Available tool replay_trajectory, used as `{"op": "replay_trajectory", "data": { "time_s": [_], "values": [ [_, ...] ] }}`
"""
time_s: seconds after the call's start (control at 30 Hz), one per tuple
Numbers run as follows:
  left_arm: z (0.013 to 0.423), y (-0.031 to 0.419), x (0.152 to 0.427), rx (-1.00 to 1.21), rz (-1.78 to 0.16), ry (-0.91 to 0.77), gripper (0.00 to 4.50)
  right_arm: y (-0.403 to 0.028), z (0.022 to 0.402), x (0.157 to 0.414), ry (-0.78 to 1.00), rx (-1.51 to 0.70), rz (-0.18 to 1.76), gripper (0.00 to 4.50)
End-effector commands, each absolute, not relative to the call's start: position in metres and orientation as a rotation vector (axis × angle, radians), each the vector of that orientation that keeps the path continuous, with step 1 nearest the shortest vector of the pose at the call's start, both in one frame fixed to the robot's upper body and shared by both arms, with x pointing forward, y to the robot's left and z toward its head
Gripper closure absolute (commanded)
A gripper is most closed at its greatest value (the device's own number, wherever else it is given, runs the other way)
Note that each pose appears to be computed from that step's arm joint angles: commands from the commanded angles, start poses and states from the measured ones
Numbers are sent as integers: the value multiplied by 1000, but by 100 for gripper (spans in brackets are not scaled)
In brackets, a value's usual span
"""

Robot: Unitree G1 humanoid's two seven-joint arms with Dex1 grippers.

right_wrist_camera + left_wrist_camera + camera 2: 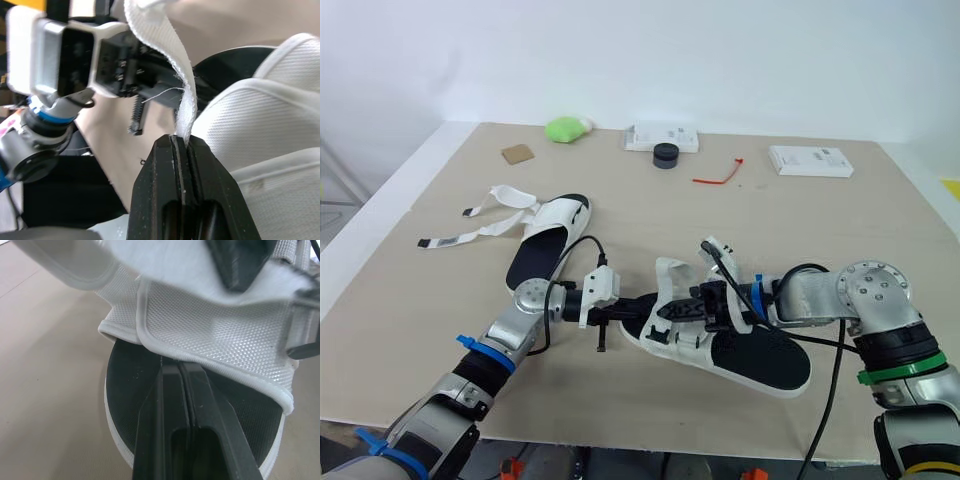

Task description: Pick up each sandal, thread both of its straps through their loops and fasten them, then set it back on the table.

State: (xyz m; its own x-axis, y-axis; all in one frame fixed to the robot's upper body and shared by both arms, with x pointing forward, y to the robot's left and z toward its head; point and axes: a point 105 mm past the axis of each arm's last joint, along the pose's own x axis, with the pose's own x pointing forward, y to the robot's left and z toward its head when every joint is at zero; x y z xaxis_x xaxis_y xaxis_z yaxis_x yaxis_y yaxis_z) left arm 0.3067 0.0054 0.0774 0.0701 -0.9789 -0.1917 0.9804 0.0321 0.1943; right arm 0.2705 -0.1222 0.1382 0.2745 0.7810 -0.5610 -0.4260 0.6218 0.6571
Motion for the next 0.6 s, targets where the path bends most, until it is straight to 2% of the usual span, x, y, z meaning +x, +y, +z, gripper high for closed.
{"op": "replay_trajectory", "data": {
  "time_s": [0.03,0.23,0.6],
  "values": [
    [9,31,296,322,-1451,329,450,-114,147,268,951,359,871,443],
    [8,30,295,321,-1453,331,450,-114,146,264,944,275,841,443],
    [9,29,295,314,-1453,329,450,-116,158,276,889,206,780,443]
  ]
}}
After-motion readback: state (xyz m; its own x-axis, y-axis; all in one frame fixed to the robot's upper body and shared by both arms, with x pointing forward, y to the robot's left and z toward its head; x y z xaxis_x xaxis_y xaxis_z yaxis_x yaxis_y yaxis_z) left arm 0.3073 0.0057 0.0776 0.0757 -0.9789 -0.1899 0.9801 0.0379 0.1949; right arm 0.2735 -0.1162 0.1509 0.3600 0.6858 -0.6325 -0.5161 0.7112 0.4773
